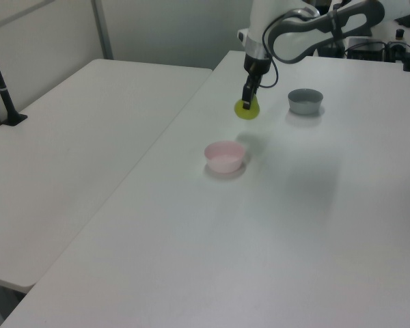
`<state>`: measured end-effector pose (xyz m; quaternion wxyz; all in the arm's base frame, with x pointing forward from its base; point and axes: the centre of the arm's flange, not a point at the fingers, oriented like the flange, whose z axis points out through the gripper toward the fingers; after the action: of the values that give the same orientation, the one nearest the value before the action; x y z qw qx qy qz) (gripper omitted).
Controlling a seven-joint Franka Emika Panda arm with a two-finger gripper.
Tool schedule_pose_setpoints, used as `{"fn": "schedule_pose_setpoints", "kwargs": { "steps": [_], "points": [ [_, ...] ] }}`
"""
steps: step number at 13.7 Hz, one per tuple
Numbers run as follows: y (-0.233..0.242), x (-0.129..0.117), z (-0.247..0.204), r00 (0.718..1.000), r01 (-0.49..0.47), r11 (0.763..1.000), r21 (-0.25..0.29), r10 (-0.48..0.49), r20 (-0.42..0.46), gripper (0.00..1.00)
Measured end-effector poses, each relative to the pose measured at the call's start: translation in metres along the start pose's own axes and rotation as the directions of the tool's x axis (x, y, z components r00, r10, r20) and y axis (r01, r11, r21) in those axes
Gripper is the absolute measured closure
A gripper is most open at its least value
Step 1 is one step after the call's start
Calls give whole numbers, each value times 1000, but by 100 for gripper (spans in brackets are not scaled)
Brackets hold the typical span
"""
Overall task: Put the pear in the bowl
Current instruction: 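Carry the pear over the pink bowl and lower it in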
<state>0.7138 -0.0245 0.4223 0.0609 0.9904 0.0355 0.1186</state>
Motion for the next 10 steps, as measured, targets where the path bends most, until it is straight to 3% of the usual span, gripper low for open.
{"fn": "schedule_pose_setpoints", "kwargs": {
  "steps": [6,10],
  "points": [
    [-115,11,-30,996,70,997,40,-68,-49,43],
    [-140,8,-22,994,101,994,48,-99,-36,43]
  ]
}}
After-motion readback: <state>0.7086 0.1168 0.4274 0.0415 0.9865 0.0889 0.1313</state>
